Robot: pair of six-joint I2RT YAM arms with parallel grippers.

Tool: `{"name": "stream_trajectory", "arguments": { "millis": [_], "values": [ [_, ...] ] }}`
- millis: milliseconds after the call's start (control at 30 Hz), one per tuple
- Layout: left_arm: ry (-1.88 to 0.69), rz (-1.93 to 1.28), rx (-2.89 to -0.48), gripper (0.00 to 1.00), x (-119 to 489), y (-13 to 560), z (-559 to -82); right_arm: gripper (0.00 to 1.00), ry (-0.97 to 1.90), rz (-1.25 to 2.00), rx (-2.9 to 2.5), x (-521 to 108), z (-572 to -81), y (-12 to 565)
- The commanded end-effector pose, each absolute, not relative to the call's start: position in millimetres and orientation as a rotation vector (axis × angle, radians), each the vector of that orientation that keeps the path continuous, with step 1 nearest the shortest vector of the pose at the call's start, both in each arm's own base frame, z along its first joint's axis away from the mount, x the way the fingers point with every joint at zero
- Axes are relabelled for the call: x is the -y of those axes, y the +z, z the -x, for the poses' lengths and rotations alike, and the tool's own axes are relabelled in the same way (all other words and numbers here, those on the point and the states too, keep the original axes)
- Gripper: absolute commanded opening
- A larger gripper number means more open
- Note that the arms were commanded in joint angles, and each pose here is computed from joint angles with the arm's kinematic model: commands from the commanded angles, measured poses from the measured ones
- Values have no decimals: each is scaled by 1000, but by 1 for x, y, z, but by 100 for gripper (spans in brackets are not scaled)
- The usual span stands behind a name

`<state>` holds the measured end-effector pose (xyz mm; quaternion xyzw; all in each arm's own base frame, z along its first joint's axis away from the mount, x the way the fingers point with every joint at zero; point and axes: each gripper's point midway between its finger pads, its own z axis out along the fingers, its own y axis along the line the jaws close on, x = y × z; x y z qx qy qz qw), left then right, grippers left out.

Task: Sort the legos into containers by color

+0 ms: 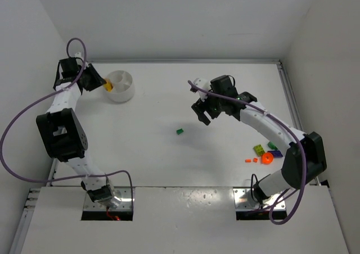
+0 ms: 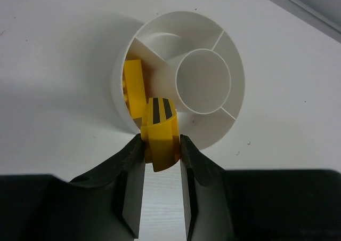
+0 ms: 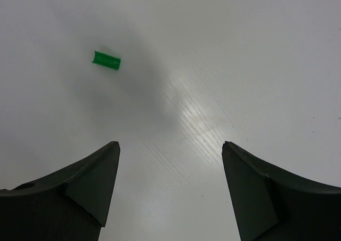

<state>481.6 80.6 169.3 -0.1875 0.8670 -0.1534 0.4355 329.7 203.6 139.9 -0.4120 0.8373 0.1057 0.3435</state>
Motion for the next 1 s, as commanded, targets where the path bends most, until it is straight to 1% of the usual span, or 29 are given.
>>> {"name": "stream_trajectory", "arguments": {
  "millis": [0, 200, 433, 533, 567, 600, 667, 767, 800, 833, 967],
  "values": [
    [-338, 437, -2108, 18, -91, 188, -497, 78, 311, 1024, -2127, -208, -335, 154],
    [-338, 438, -2110, 20, -94, 184, -508, 78, 328, 1022, -2127, -208, -335, 155],
    [-340, 426, -2180, 29, -92, 160, -512, 78, 328, 998, -2128, -206, -338, 156],
    [-346, 414, -2183, 32, -87, 159, -515, 79, 335, 964, -2155, -202, -338, 152],
    [-341, 402, -2185, 34, -87, 158, -515, 81, 331, 951, -2150, -200, -341, 153],
    [-342, 406, -2193, 35, -87, 157, -513, 81, 320, 947, -2152, -198, -342, 153],
    [-342, 382, -2197, 39, -82, 157, -514, 86, 324, 913, -2177, -194, -342, 150],
    [-368, 349, -2200, 47, -73, 158, -515, 92, 303, 844, -2186, -183, -346, 151],
    [-361, 335, -2191, 50, -74, 163, -514, 93, 290, 811, -2188, -177, -351, 152],
    [-370, 324, -2178, 51, -72, 170, -513, 95, 291, 787, -2197, -173, -350, 152],
    [-391, 267, -2143, 54, -64, 192, -506, 95, 257, 678, -2230, -149, -355, 152]
  ]
}}
